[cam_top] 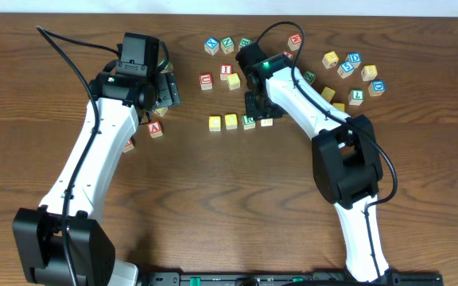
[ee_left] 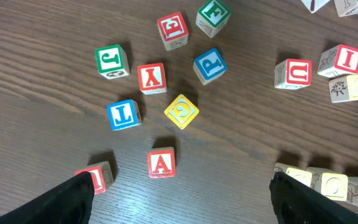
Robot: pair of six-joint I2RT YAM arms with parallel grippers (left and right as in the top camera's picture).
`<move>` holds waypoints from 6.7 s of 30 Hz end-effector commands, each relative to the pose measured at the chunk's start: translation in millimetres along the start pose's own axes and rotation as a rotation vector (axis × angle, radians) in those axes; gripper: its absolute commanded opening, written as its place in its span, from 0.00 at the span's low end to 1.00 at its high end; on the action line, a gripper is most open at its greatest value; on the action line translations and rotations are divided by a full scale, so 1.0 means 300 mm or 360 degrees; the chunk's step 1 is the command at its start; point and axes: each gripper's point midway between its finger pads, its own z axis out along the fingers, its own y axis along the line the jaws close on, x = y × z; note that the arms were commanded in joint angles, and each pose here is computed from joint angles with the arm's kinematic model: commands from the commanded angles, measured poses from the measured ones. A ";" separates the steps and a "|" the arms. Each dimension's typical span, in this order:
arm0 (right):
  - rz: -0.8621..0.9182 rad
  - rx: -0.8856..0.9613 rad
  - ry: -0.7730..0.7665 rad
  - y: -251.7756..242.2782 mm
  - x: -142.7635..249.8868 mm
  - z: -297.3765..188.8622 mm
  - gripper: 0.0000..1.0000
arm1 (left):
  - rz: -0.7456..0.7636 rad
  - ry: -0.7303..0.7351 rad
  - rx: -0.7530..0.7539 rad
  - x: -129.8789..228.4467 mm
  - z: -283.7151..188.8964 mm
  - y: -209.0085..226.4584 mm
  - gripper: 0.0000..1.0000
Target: Spell out CORL
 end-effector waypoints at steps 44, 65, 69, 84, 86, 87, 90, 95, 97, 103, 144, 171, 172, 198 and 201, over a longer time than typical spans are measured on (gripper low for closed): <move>0.0003 0.0011 -0.0009 0.009 -0.001 0.020 0.56 | -0.0009 0.0013 -0.0012 0.004 0.015 0.005 0.89; 0.0004 0.0007 -0.0017 0.011 -0.005 0.020 0.13 | -0.0009 0.0002 -0.0007 -0.001 0.016 0.001 0.89; -0.0035 -0.0003 -0.0052 0.014 -0.023 0.010 0.13 | -0.0009 0.0002 -0.0007 -0.001 0.016 0.001 0.89; 0.0167 -0.0129 -0.0062 -0.035 -0.024 -0.221 0.22 | -0.0009 0.0001 -0.0007 -0.001 0.016 0.001 0.89; 0.0173 -0.0102 -0.0005 -0.045 0.008 -0.202 0.16 | -0.0009 0.0002 -0.0007 -0.001 0.016 0.001 0.89; 0.0169 -0.0091 0.0019 -0.049 0.023 -0.191 0.10 | -0.0009 0.0002 -0.0007 -0.001 0.016 0.001 0.89; 0.0160 -0.0055 0.0096 -0.063 0.070 -0.159 0.01 | -0.0009 0.0001 -0.0007 -0.001 0.016 0.001 0.89; 0.0150 -0.0016 0.0181 -0.079 0.129 -0.103 0.01 | -0.0009 0.0001 -0.0007 -0.001 0.016 0.001 0.89; 0.0135 -0.0023 0.0179 -0.076 0.132 -0.086 0.01 | -0.0009 0.0001 -0.0007 -0.001 0.016 0.001 0.89; 0.0062 -0.0091 0.0163 -0.049 0.124 -0.080 0.01 | -0.0010 -0.0003 -0.0005 -0.004 0.016 0.000 0.89; 0.0264 -0.0774 -0.0291 -0.041 0.120 -0.121 0.01 | -0.0008 0.0007 -0.0009 0.002 0.016 0.002 0.89; 0.0237 -0.0612 -0.0351 -0.009 0.122 -0.087 0.01 | -0.0010 -0.0004 -0.0004 -0.004 0.016 -0.001 0.89; 0.0240 -0.0603 -0.0354 -0.012 0.122 -0.086 0.01 | -0.0010 -0.0004 -0.0004 -0.004 0.016 -0.001 0.89; 0.0336 -0.0528 -0.0305 -0.048 0.130 -0.033 0.01 | -0.0014 -0.0020 0.0003 -0.012 0.016 -0.004 0.89; 0.0336 -0.0523 -0.0295 -0.048 0.133 -0.023 0.01 | -0.0014 -0.0021 0.0002 -0.013 0.016 -0.004 0.89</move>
